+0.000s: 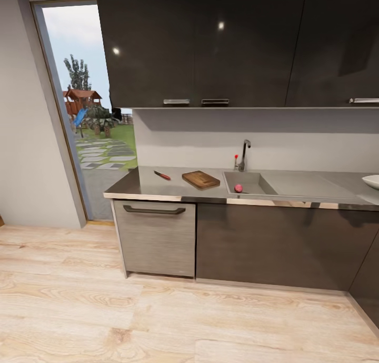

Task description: In the kitchen, take the Vidalia onion out of the sink, dice it on the chopping board with the paring knife, put the diced onion into the bowl on the countertop, then place both the paring knife and the chopping board into the sink.

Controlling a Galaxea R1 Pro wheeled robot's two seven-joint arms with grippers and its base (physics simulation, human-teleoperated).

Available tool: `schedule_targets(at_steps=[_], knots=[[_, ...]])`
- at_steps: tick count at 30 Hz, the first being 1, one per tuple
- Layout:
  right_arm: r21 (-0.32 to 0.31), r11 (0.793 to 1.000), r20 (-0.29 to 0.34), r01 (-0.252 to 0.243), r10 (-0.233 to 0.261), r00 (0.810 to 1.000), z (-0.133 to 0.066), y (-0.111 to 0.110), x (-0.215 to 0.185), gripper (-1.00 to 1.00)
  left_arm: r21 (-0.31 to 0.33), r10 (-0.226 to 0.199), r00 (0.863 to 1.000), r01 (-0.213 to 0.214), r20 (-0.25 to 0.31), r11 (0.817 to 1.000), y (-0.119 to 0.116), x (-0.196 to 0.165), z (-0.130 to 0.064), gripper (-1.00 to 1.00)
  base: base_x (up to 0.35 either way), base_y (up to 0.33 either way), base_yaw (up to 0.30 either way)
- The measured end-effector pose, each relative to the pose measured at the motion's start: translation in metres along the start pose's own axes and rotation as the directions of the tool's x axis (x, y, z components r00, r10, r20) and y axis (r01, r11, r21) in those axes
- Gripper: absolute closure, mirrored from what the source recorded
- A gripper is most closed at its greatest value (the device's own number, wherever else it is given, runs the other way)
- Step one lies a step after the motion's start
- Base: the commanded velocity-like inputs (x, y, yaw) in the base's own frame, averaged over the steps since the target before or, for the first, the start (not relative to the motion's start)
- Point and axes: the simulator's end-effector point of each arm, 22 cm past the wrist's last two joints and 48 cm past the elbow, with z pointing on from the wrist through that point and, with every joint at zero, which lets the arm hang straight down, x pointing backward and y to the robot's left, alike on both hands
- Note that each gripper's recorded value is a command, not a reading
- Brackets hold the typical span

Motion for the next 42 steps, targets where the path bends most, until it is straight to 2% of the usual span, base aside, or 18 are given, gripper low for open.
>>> schedule_targets(at_steps=[19,42], knots=[[0.002,1.0,0.007,-0.007,0.007,1.0,0.0003,0.0011,-0.0029,-1.0,-0.001,0.0,1.0,0.0,0.007,1.0,0.0004,-0.003,-0.0002,-1.0,0.0,0.0,-0.055],[0.001,1.0,0.007,-0.002,0.002,1.0,0.0002,-0.0002,-0.0028,-1.0,0.0,0.0,1.0,0.0,0.006,1.0,0.0003,-0.0021,-0.0003,-1.0,0.05,0.036,-0.004]])
